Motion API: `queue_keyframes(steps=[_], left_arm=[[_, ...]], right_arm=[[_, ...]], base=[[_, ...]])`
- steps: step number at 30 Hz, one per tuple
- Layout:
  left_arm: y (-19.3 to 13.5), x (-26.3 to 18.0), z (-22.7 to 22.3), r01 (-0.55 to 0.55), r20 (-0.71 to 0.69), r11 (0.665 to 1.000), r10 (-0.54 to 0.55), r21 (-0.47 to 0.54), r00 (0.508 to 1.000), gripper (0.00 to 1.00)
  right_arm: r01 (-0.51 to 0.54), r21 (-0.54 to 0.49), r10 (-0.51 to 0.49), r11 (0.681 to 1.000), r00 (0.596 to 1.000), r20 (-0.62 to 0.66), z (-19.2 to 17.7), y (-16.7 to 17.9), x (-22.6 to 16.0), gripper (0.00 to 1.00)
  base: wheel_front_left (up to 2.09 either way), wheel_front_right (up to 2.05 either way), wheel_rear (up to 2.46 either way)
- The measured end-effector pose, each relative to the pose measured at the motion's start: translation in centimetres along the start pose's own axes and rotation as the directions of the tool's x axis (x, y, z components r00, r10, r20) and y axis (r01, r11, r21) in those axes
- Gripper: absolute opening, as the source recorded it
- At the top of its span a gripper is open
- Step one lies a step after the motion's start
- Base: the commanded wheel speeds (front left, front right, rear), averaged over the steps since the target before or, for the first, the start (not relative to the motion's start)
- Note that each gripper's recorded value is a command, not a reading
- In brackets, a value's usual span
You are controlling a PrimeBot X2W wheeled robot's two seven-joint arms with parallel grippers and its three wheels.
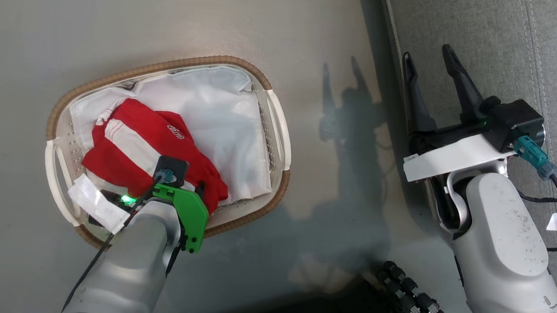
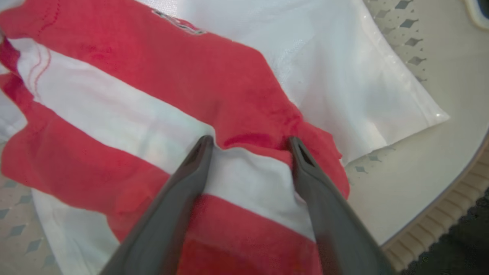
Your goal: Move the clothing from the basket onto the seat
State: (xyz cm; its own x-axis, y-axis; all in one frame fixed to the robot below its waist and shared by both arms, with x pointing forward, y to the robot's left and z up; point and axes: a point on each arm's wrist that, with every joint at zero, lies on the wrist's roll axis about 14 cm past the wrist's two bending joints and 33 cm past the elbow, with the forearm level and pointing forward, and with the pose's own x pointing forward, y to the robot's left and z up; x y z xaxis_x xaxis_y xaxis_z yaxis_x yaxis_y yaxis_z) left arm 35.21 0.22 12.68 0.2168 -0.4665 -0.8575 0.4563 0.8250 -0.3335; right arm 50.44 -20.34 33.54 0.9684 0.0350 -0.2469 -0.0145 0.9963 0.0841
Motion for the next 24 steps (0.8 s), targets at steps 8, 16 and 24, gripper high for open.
queue_keyframes(steps=[8,16,24], left_arm=[[1.2,1.2,-1.6,-0.048,-0.064,0.998,0.045,-0.035,0.997,0.0],[1.3,0.2,0.4,-0.046,0.026,0.998,0.048,-0.044,0.999,0.0],[1.0,-2.9,2.4,-0.056,0.147,0.998,0.059,-0.024,0.987,0.0]], right_arm=[[0.021,-0.008,-0.021,1.0,0.999,-0.031,-1.1,-1.0,-0.3,1.0],[0.028,-0.011,-0.028,1.0,0.999,-0.019,-0.2,-1.1,-0.8,1.0],[0.03,-0.029,-0.03,0.999,1.0,0.007,1.8,-0.8,-2.2,1.0]], base=[[0.0,0.0,0.0],[0.0,0.0,0.0],[0.0,0.0,0.0]])
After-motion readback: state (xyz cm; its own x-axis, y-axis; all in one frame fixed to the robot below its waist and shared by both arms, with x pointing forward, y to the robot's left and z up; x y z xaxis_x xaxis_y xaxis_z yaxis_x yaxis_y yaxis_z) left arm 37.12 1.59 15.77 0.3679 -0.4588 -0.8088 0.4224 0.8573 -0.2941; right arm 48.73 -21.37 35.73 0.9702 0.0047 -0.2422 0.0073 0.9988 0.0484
